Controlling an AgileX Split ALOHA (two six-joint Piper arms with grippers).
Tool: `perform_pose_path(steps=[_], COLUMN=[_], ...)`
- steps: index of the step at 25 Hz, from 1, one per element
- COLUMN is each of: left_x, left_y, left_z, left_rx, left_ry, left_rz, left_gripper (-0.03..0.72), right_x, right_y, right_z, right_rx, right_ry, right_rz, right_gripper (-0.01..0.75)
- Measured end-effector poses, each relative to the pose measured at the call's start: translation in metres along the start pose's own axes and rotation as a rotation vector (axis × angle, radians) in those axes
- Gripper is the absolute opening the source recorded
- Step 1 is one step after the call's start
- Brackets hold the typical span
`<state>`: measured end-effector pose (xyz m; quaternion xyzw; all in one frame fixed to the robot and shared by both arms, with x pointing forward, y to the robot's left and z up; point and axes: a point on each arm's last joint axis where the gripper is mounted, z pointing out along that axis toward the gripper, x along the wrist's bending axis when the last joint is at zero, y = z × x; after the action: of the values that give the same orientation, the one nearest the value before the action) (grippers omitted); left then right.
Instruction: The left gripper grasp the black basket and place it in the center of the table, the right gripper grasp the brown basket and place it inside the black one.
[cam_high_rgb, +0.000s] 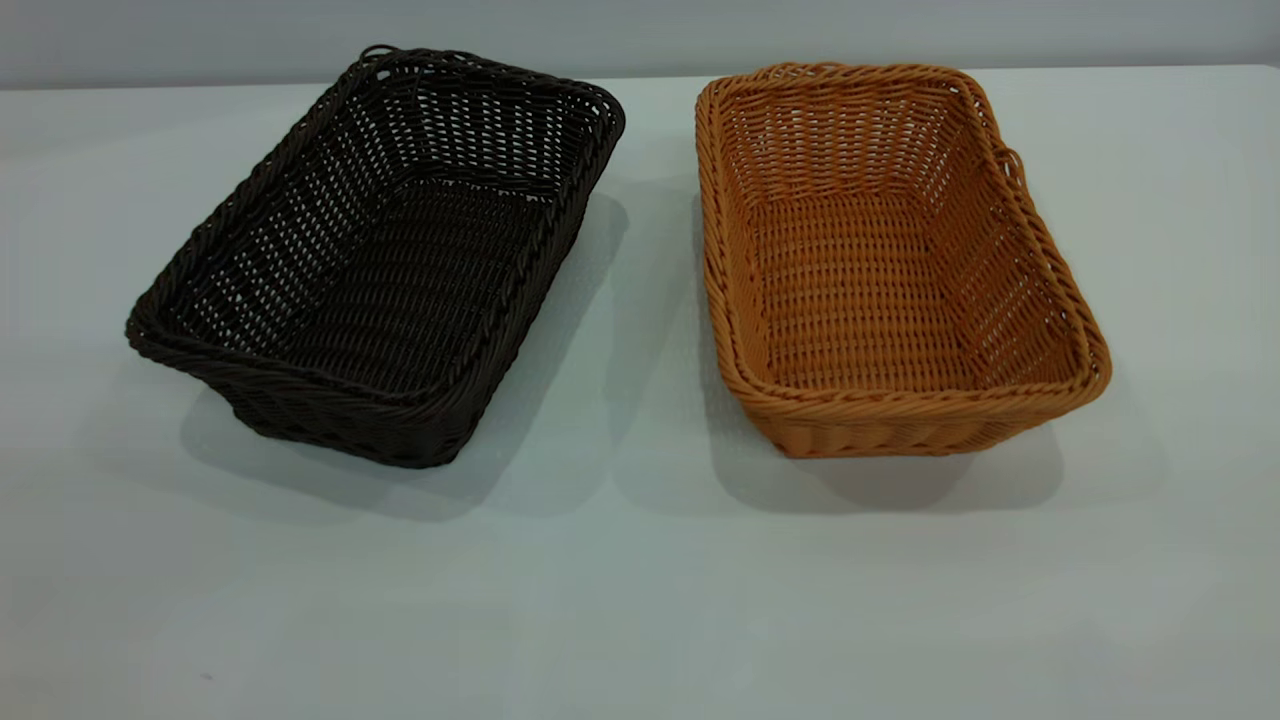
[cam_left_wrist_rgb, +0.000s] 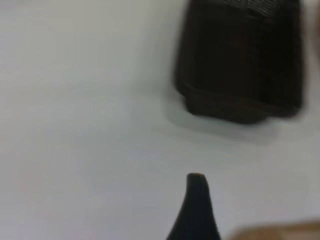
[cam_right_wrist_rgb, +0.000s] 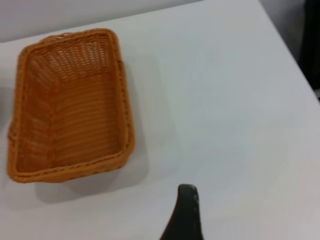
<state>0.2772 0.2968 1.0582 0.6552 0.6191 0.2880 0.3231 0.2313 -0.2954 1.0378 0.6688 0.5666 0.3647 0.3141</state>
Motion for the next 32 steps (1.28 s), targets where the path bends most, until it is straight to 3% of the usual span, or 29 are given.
perform_pose_path(steps=[9,16,24,32], left_x=[0.002,0.004,-0.021,-0.024], left_y=[0.083,0.126,0.122,0.106], left_z=[0.107,0.207,0.312,0.388], left_rx=[0.086,0.184,0.326,0.39], left_ry=[-0.01,-0.012,-0.081,-0.098], left_rz=[-0.04,0.059,0.214,0.288], left_gripper=[0.548,0.548,0.548,0.548], right_x=[0.001,0.001,0.001,0.001], right_y=[0.0,0.0,0.0,0.001], right_z=[0.0,0.0,0.0,0.001], right_rx=[-0.003,-0.003,-0.003,0.005], right_ry=[0.011,0.011,0.009,0.008], right_rz=[0.004,0.003,0.002,0.002], right_gripper=[0.591,0.591,0.591,0.591])
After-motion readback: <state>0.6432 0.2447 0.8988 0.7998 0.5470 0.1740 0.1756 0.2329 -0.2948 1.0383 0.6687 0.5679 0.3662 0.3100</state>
